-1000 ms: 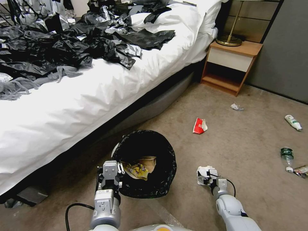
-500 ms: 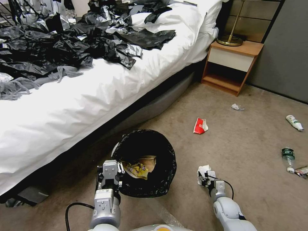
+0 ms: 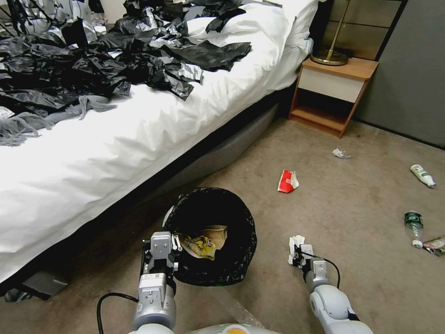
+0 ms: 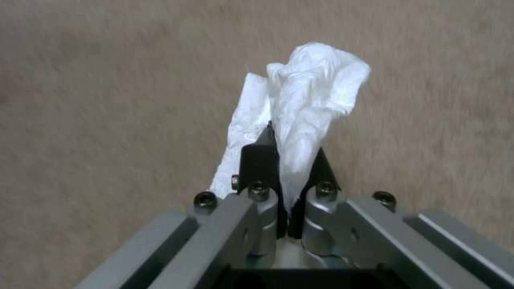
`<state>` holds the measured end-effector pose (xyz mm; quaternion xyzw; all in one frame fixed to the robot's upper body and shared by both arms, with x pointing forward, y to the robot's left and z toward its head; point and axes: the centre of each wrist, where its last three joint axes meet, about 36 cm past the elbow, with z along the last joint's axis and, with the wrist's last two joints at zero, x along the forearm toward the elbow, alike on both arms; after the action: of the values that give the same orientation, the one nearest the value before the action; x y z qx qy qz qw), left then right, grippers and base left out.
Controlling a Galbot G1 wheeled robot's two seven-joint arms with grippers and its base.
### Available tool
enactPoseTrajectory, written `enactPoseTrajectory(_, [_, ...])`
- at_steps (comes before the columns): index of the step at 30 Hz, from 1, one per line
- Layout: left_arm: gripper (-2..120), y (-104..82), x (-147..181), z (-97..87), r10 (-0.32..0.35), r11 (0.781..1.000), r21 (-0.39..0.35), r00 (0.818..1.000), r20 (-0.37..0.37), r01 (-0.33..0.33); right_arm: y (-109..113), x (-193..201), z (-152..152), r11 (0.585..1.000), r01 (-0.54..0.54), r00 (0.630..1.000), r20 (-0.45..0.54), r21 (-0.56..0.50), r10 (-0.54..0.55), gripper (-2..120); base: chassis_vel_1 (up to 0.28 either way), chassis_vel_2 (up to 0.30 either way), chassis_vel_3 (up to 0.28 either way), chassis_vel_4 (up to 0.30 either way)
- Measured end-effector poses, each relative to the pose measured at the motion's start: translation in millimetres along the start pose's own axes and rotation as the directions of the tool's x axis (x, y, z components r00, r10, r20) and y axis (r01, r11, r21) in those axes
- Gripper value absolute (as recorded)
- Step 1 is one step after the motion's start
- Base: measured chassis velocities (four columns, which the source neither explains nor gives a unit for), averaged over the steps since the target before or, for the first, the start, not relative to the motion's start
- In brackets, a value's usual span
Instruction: Pick up the trash bin, then pick up the garbage from the floor and place it into the trash bin.
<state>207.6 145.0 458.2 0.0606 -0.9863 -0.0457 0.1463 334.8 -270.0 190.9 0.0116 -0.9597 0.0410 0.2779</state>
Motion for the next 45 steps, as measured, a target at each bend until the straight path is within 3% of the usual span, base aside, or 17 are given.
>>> enactPoseTrajectory(4, [2,-0.5,-0.1,0.8,0.001,1.000,-0.001,1.000,-0.001,-0.001,7.1,10.8,-12.2,1.000,0.017,0.997,0.081,0.010,-0.018,0,0.000,0.000,0.000,0.000])
enactPoseTrajectory(6, [2,-0.6,-0.3,1.3,0.002,1.000,-0.002,1.000,-0.002,-0.002,14.9,22.4,-29.3,0.999,0.042,0.977,0.208,0.011,-0.044,0,0.000,0.000,0.000,0.000])
enactPoseTrajectory(7, [2,-0.6,-0.3,1.3,0.002,1.000,-0.002,1.000,-0.002,-0.002,14.9,22.4,-29.3,0.999,0.042,0.977,0.208,0.011,-0.044,0,0.000,0.000,0.000,0.000])
enactPoseTrajectory(10, [2,-1.2,-1.1,3.1,0.003,1.000,-0.004,1.000,-0.006,-0.003,24.9,42.0,-65.4,0.992,0.124,0.904,0.409,0.032,-0.126,0,0.000,0.000,0.000,0.000])
enactPoseTrajectory(11, [2,-1.2,-1.1,3.1,0.003,1.000,-0.004,1.000,-0.006,-0.003,24.9,42.0,-65.4,0.992,0.124,0.904,0.409,0.032,-0.126,0,0.000,0.000,0.000,0.000])
enactPoseTrajectory(14, [2,-3.4,-1.7,6.0,0.009,1.000,-0.005,1.000,-0.014,-0.009,34.5,67.4,-101.7,0.955,0.261,0.739,0.608,0.139,-0.290,0,0.000,0.000,0.000,0.000])
enactPoseTrajectory(15, [2,-3.4,-1.7,6.0,0.009,1.000,-0.005,1.000,-0.014,-0.009,34.5,67.4,-101.7,0.955,0.261,0.739,0.608,0.139,-0.290,0,0.000,0.000,0.000,0.000])
enactPoseTrajectory(19, [2,-5.6,-1.5,7.4,0.017,1.000,-0.005,1.000,-0.018,-0.017,54.9,106.1,-133.1,0.866,0.387,0.488,0.727,0.316,-0.483,0,0.000,0.000,0.000,0.000])
enactPoseTrajectory(20, [2,-5.6,-1.5,7.4,0.017,1.000,-0.005,1.000,-0.018,-0.017,54.9,106.1,-133.1,0.866,0.387,0.488,0.727,0.316,-0.483,0,0.000,0.000,0.000,0.000])
enactPoseTrajectory(22, [2,-5.7,-1.2,7.6,0.019,1.000,-0.005,1.000,-0.019,-0.019,66.5,125.1,-140.9,0.813,0.438,0.397,0.729,0.383,-0.558,0,0.000,0.000,0.000,0.000])
enactPoseTrajectory(23, [2,-5.7,-1.1,7.7,0.019,1.000,-0.006,1.000,-0.019,-0.019,69.8,130.0,-141.7,0.797,0.450,0.375,0.724,0.404,-0.579,0,0.000,0.000,0.000,0.000])
enactPoseTrajectory(24, [2,-5.7,-1.1,7.7,0.019,1.000,-0.006,1.000,-0.019,-0.019,69.8,130.0,-141.7,0.797,0.450,0.375,0.724,0.404,-0.579,0,0.000,0.000,0.000,0.000])
enactPoseTrajectory(26, [2,-5.9,-0.8,7.8,0.021,1.000,-0.006,1.000,-0.020,-0.021,77.8,139.5,-135.7,0.755,0.479,0.342,0.696,0.448,-0.631,0,0.000,0.000,0.000,0.000])
enactPoseTrajectory(29, [2,-6.3,-0.7,7.7,0.023,1.000,-0.005,1.000,-0.020,-0.023,82.2,141.8,-126.1,0.735,0.494,0.343,0.673,0.464,-0.655,0,0.000,0.000,0.000,0.000])
enactPoseTrajectory(35, [2,-8.0,-0.2,7.1,0.030,1.000,-0.001,0.999,-0.018,-0.030,88.5,125.1,-95.6,0.729,0.509,0.405,0.621,0.457,-0.672,0,0.000,0.000,0.000,0.000])
enactPoseTrajectory(42, [2,-8.9,0.2,6.7,0.034,0.999,0.000,0.999,-0.018,-0.034,94.1,97.2,-88.3,0.750,0.488,0.452,0.606,0.447,-0.655,1,0.000,0.000,0.000,0.000])
enactPoseTrajectory(45, [2,-8.9,0.3,6.3,0.034,0.999,0.001,0.999,-0.017,-0.034,97.7,90.7,-86.0,0.758,0.483,0.469,0.601,0.439,-0.647,10,0.000,0.000,0.000,0.000])
